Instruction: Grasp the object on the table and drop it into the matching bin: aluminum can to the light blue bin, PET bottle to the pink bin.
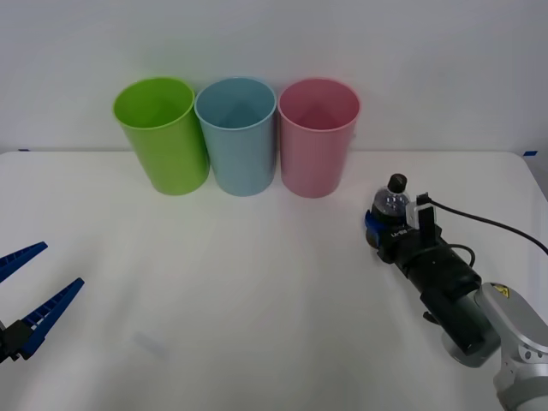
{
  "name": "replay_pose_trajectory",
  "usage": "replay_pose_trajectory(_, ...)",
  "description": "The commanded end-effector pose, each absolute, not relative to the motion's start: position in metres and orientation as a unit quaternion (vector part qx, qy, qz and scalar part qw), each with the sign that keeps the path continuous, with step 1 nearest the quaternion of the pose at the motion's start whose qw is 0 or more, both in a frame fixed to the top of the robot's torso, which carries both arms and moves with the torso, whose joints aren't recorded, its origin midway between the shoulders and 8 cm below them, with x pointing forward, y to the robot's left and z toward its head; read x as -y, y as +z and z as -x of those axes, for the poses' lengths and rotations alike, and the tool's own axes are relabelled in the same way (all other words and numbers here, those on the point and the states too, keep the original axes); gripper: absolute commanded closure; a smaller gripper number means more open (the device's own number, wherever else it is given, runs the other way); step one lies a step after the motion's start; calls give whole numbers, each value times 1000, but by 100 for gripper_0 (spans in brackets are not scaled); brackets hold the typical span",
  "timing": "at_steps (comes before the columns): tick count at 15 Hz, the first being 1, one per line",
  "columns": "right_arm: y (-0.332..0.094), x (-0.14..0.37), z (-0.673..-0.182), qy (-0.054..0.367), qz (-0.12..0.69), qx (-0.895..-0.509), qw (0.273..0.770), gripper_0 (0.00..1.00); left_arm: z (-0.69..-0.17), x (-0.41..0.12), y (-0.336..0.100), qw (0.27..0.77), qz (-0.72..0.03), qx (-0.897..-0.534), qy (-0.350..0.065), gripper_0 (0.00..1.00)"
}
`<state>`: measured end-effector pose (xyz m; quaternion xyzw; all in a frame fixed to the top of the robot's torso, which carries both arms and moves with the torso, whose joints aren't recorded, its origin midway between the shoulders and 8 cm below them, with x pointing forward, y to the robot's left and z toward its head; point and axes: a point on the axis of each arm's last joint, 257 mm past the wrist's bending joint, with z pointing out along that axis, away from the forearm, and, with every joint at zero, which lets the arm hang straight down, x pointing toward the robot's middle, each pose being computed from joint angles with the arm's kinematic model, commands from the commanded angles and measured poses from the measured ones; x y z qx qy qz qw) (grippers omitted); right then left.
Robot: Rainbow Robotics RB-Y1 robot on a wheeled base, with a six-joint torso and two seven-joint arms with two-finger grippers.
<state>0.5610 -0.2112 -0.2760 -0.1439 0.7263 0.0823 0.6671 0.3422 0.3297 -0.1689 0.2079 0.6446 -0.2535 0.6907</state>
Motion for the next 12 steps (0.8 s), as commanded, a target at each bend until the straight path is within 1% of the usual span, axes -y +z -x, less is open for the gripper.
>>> replay_pose_trajectory(1,-274,209,-560,88,148,-723,669,100,-342,-330,-169,691,-208,-645,-253,0)
replay_pose_trajectory(6,-243,193,-554,108,165,-696,691,100,-342,-330,-169,691,-208,-645,-253,0)
replay_pose_trajectory(11,-191,170,-540,120,203,-654,718,100,-342,-330,-169,691,-208,-645,-253,0)
replay_pose_trajectory(12,-180,166,-535,129,210,-647,722,100,-342,-330,-169,691,-208,-645,-253,0)
